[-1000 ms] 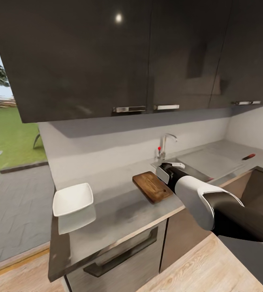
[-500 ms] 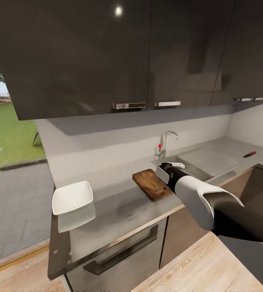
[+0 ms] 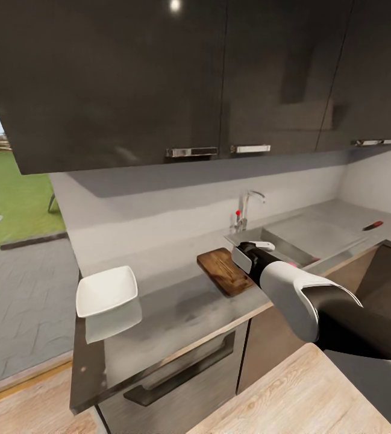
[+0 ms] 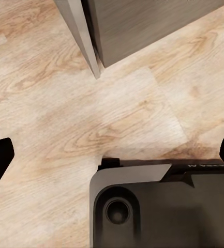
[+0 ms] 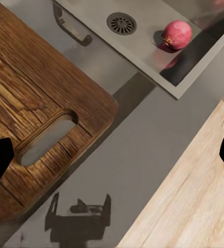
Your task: In the kitchen, take the Vidalia onion out of the sink, dice it on the chopping board with the paring knife, put the diced onion into the bowl on the countertop, then place both the paring knife and the chopping board into the sink.
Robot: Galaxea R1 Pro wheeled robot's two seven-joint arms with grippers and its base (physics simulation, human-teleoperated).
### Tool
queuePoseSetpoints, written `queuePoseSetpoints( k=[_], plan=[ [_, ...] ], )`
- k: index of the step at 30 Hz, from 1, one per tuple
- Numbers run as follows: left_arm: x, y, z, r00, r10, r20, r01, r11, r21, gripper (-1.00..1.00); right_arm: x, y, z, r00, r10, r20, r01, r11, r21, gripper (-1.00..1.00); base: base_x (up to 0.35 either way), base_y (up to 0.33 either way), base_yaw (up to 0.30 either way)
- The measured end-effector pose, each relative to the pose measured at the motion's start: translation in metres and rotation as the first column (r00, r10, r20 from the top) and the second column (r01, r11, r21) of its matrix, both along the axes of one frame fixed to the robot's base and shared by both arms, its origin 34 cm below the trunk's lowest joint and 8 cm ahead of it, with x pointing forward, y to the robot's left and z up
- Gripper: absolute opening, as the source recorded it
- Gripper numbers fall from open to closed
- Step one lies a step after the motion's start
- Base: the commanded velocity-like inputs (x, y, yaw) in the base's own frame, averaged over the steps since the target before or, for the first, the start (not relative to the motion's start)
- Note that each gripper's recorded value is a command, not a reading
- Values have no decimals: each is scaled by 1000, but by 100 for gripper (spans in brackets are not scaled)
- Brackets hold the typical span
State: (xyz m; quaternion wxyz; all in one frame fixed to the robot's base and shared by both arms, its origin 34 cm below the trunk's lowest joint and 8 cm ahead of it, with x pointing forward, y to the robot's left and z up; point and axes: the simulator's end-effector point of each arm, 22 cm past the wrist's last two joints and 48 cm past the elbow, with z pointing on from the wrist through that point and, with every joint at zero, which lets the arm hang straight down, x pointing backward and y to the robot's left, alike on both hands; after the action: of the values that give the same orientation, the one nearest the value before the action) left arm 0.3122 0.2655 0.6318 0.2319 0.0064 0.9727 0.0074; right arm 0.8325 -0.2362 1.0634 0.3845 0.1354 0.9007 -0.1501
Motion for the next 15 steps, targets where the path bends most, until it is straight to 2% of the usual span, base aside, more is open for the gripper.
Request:
queuePoseSetpoints(
  k=[7, 15],
  plan=[
    [-4, 0, -2, 1000, 0, -11, 0, 1000, 0, 100, 1, 0, -8, 1000, 0, -11, 0, 1000, 0, 100, 128, 0, 0],
    [-8, 0, -4, 1000, 0, -24, 0, 1000, 0, 100, 2, 0, -17, 1000, 0, -24, 0, 1000, 0, 100, 32, 0, 0]
  ],
)
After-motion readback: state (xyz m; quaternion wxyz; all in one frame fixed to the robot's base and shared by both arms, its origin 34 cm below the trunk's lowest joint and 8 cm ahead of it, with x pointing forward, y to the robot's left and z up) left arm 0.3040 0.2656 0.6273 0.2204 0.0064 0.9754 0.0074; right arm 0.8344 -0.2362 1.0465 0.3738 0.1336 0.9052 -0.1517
